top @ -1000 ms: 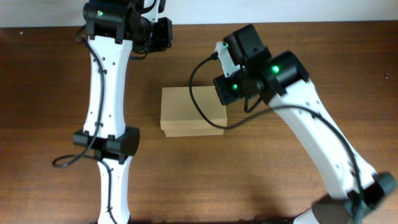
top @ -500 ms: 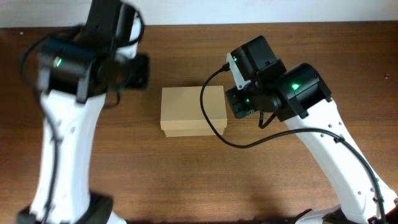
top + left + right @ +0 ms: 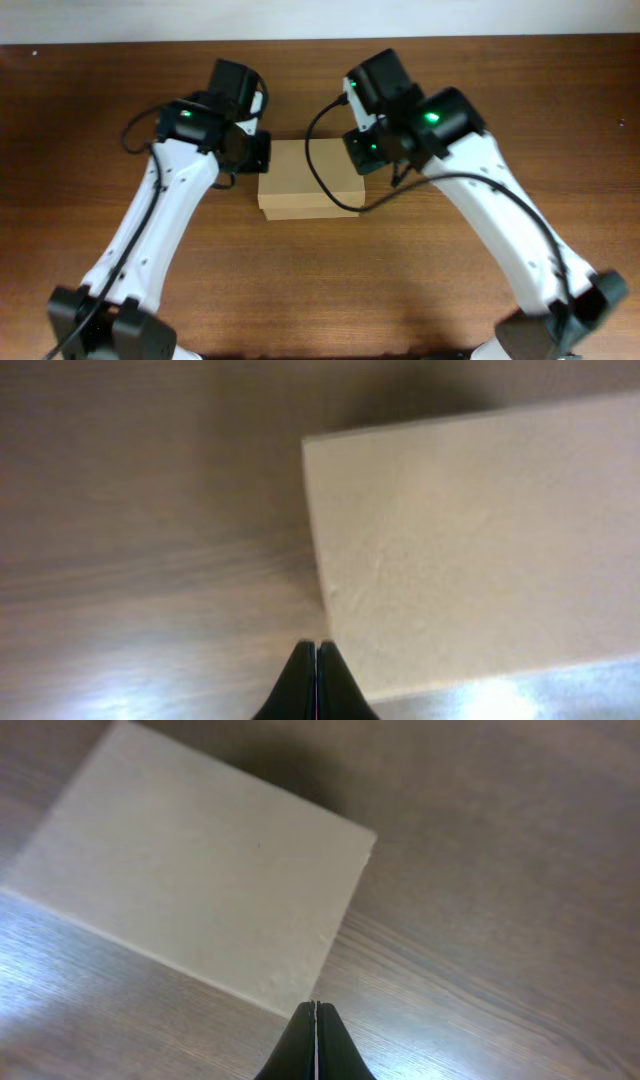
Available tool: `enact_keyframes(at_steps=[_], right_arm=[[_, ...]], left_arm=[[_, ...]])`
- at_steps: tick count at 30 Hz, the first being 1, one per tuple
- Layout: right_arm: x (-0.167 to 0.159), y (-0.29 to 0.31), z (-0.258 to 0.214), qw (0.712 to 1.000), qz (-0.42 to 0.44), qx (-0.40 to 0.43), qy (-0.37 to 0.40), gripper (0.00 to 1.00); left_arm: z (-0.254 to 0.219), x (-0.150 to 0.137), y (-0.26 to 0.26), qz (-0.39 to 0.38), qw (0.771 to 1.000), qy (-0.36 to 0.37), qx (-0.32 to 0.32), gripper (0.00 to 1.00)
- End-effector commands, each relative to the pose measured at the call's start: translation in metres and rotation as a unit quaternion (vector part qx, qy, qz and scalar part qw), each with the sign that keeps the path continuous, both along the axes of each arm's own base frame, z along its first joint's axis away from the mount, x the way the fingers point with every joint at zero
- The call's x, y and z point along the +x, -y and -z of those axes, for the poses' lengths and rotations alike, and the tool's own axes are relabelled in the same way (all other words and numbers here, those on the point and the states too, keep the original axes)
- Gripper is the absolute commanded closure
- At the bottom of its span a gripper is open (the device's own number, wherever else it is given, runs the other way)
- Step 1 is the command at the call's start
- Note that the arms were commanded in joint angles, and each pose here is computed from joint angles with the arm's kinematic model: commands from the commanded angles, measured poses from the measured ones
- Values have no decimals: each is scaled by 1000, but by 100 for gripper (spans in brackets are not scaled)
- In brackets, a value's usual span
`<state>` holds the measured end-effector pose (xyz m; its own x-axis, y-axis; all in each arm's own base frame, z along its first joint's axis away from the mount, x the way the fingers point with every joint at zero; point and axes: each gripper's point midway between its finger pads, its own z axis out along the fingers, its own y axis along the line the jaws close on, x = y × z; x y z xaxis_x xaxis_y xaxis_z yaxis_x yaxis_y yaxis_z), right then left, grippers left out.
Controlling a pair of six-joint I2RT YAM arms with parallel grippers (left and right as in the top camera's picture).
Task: Pack container
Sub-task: 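Press the lid down onto the box with both grippers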
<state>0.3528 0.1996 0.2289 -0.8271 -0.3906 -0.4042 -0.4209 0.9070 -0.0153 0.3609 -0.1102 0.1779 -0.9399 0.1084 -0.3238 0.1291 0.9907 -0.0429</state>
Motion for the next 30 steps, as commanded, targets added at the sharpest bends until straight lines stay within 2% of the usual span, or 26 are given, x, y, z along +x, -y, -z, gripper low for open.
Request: enact_keyframes(at_steps=[1,11,30], right_arm=[[3,-16,26,999,-17,7,-40,96],[6,-26,89,993,-19,-16,-119,96],[-7,-14,150,982,-13,-63,-180,96]], left_arm=[[17,-3,11,15,999,-23,-22,98],[50,4,13,17,998,-59,-11,98],[119,2,14,16,991,-135,8,98]])
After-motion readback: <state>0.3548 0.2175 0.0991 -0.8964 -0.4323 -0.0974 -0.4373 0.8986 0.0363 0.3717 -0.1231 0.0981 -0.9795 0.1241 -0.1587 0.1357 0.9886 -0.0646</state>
